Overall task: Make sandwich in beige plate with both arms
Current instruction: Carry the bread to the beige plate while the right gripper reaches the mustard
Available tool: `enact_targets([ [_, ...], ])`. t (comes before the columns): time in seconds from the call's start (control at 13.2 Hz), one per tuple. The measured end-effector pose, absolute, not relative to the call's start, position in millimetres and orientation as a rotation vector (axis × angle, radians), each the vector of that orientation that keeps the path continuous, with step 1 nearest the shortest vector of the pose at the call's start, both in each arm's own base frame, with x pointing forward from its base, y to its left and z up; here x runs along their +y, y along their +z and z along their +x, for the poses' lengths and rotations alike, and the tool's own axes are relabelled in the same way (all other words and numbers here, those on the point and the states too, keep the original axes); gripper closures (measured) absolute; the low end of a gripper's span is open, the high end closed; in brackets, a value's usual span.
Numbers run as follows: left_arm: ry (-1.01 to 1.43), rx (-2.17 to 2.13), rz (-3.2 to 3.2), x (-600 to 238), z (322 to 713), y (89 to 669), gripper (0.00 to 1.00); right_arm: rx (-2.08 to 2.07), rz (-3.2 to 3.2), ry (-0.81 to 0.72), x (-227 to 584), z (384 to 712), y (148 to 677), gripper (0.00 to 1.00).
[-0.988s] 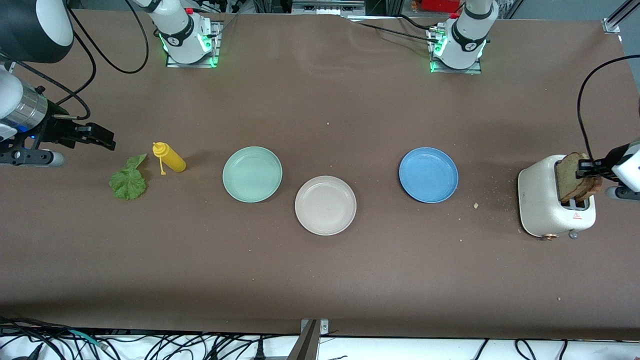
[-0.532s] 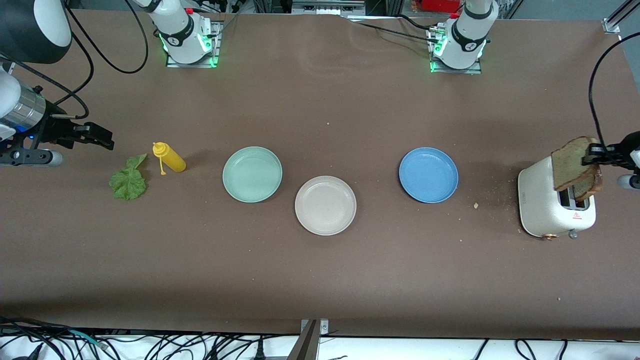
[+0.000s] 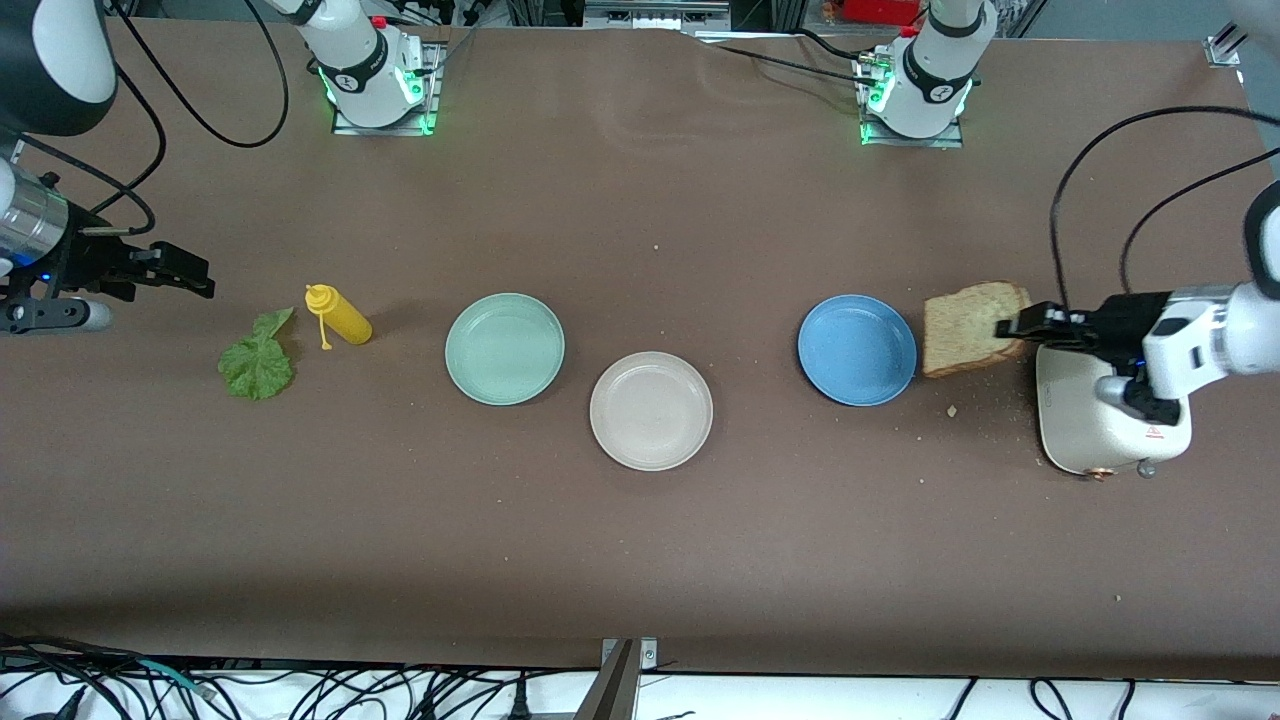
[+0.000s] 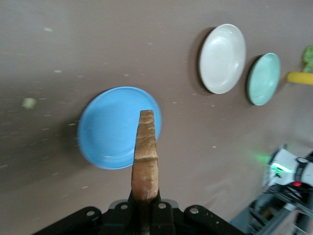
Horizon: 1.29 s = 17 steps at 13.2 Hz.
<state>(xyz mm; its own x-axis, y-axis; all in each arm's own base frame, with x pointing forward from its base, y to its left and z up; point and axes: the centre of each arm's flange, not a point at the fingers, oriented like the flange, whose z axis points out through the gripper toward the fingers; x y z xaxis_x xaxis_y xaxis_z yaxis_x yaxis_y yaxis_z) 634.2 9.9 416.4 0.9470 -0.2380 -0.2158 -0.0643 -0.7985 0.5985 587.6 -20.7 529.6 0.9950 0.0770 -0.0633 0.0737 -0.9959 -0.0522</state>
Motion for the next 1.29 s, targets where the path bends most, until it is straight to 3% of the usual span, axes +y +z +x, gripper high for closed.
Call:
enact_targets([
  [0.46,-0.488,-0.219,2.246,-98,642,358,0.91,-0.364,-2.889,0.086,-79,588,497,0.00],
  [0.91,-0.370,-0.160,2.173,-205,652,318,0.91,-0.613,-2.642,0.032,-114,577,428,0.00],
  [1.29,-0.265,-0.070,2.164,-280,649,277,0.91,-0.847,-2.403,-0.145,-127,568,360,0.00],
])
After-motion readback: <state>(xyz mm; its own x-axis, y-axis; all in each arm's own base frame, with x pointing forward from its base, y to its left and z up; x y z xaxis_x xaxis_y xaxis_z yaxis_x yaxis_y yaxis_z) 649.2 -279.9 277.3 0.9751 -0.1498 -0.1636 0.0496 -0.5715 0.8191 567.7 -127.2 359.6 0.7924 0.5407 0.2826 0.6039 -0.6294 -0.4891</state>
